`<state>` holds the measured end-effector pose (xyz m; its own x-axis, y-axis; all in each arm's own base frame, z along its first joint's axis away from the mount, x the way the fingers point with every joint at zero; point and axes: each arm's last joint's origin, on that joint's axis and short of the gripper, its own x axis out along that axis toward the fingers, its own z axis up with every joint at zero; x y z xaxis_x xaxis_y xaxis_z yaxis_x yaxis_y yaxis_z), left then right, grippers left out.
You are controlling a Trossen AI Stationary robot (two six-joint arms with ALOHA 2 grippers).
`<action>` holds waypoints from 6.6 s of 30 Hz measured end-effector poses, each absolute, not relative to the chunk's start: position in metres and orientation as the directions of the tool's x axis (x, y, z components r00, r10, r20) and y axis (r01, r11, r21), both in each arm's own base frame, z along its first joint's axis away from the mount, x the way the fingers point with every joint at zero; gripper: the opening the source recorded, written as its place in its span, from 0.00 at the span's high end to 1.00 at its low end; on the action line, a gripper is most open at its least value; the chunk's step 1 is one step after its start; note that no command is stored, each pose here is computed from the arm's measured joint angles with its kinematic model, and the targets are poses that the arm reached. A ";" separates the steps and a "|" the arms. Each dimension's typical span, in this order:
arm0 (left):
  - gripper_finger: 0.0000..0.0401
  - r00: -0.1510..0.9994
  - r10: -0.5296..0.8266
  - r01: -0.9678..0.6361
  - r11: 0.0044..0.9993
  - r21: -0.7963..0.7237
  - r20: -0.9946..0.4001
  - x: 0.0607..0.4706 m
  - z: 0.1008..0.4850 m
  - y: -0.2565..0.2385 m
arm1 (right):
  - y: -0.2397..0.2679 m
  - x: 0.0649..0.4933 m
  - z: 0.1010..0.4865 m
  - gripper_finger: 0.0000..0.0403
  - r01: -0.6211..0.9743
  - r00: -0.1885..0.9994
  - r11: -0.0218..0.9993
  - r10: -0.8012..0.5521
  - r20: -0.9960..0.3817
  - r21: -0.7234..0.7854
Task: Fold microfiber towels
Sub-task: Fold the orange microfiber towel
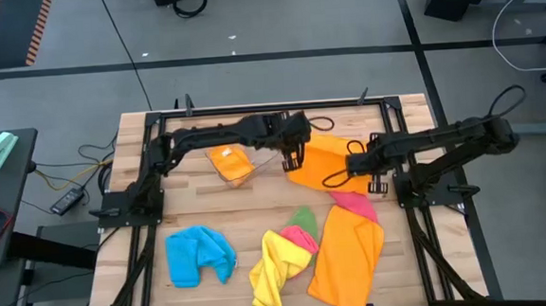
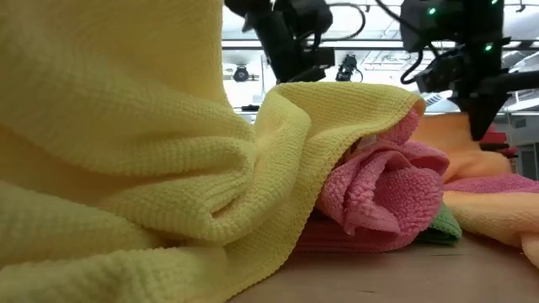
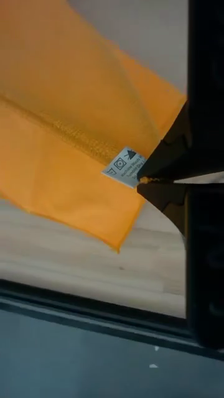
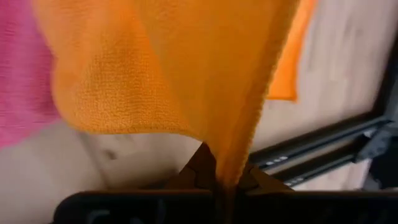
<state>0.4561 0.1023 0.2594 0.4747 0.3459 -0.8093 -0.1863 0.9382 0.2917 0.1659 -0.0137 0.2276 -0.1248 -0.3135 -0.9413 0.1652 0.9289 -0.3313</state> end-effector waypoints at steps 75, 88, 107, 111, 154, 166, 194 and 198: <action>0.52 0.253 0.332 0.417 0.810 0.412 -0.909 0.483 0.153 0.042 | 0.041 0.145 0.241 0.61 0.261 0.543 0.948 -0.299 -0.785 -0.180; 0.64 0.201 0.361 0.402 0.817 0.413 -0.911 0.482 0.142 0.048 | 0.047 0.146 0.242 0.61 0.250 0.566 0.953 -0.286 -0.773 -0.169; 0.96 0.178 0.441 0.374 0.796 0.475 -0.880 0.474 0.196 0.008 | 0.054 0.166 0.222 0.61 0.156 0.693 0.960 -0.274 -0.667 -0.233; 0.97 0.180 0.387 0.325 0.845 0.426 -0.904 0.470 0.217 -0.003 | 0.058 0.175 0.205 0.61 0.103 0.776 0.961 -0.239 -0.583 -0.257; 0.98 0.378 0.264 0.242 0.897 0.370 -0.887 0.479 0.227 -0.077 | 0.075 0.255 0.136 0.61 -0.027 0.827 0.774 -0.338 -0.450 -0.632; 0.90 0.371 0.267 0.231 0.901 0.367 -0.890 0.478 0.228 -0.077 | 0.074 0.257 0.137 0.77 -0.036 0.838 0.795 -0.306 -0.452 -0.606; 0.68 0.438 0.356 0.053 0.906 0.419 -0.825 0.444 0.183 -0.082 | 0.074 0.236 0.148 0.98 0.067 0.766 0.843 -0.386 -0.514 -0.534; 0.71 0.535 0.346 -0.005 0.913 0.407 -0.770 0.430 0.185 -0.074 | 0.074 0.234 0.153 0.98 0.099 0.778 0.855 -0.386 -0.496 -0.509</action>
<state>0.4301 -0.0742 0.1852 0.5354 0.3465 -0.7703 -0.0051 0.9133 0.4073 0.2341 0.0744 0.1533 0.7778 -0.3860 -0.4960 0.0995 0.8549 -0.5092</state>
